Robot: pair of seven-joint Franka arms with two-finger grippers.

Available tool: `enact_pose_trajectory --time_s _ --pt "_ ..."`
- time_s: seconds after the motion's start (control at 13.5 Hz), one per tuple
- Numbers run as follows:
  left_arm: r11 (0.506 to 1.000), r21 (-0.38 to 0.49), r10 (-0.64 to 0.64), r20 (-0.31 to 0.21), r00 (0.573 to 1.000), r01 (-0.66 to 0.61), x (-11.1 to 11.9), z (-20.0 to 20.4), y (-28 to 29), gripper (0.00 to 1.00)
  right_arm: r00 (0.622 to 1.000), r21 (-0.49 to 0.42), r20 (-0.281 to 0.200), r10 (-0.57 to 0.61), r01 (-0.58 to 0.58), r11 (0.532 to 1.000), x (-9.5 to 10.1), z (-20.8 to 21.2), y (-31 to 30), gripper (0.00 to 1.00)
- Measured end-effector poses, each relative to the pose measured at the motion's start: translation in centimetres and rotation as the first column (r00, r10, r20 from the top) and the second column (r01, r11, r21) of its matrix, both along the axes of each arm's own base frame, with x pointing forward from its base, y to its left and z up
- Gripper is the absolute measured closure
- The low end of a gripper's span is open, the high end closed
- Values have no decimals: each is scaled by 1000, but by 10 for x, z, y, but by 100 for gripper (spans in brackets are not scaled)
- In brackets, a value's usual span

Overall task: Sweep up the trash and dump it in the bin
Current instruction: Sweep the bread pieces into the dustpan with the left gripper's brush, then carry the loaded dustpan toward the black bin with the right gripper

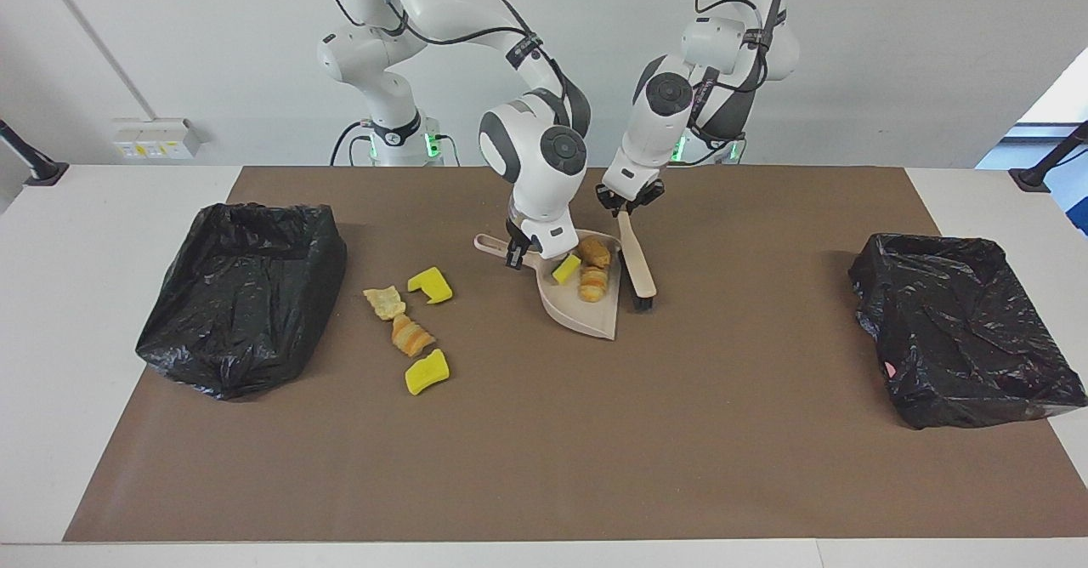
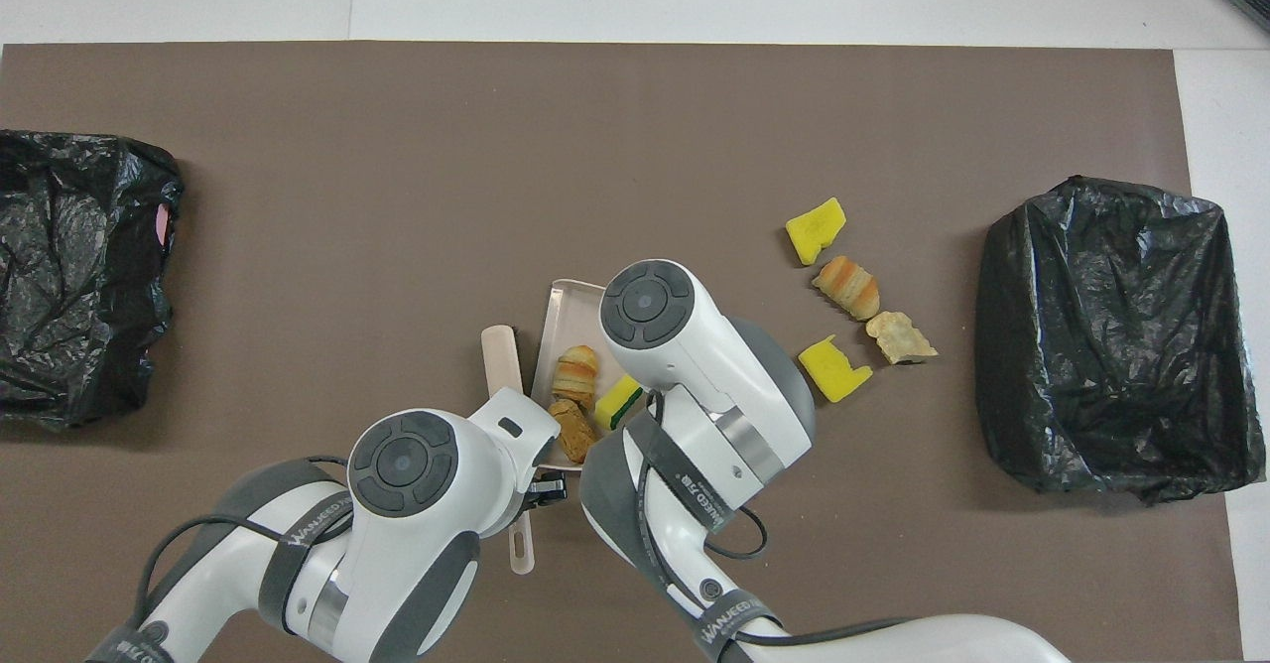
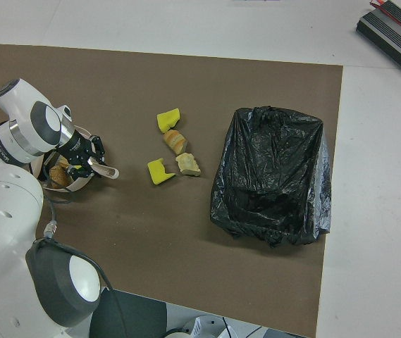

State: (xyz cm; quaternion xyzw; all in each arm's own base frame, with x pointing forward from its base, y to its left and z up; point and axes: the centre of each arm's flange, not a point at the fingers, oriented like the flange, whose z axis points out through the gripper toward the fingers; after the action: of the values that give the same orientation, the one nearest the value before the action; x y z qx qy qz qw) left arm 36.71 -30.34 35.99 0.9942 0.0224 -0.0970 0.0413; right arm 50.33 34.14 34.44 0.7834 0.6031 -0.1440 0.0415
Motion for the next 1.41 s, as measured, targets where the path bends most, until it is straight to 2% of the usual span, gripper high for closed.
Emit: enact_pose_trajectory --time_s 0.3,0.52,0.67,0.97,1.19,1.41 --pt "999 -29 -35 -3 999 35 11 6 -8 74 1000 0 0 0 0 1000 0 0 0 67" --pt "997 -23 -69 -48 996 68 16 13 -8 74 1000 0 0 0 0 1000 0 0 0 67" --pt "996 -23 -84 -52 995 83 21 24 -8 74 1000 0 0 -2 2 1000 1 0 -1 67" --pt "996 5 -83 -101 991 84 21 40 5 74 1000 0 6 -23 23 1000 5 2 -6 67" --pt "994 42 -94 -124 988 100 12 57 18 74 997 14 32 -74 74 997 19 18 -26 67" --pt "992 55 -107 -125 986 115 3 64 19 74 991 53 65 -119 116 992 41 57 -73 67"
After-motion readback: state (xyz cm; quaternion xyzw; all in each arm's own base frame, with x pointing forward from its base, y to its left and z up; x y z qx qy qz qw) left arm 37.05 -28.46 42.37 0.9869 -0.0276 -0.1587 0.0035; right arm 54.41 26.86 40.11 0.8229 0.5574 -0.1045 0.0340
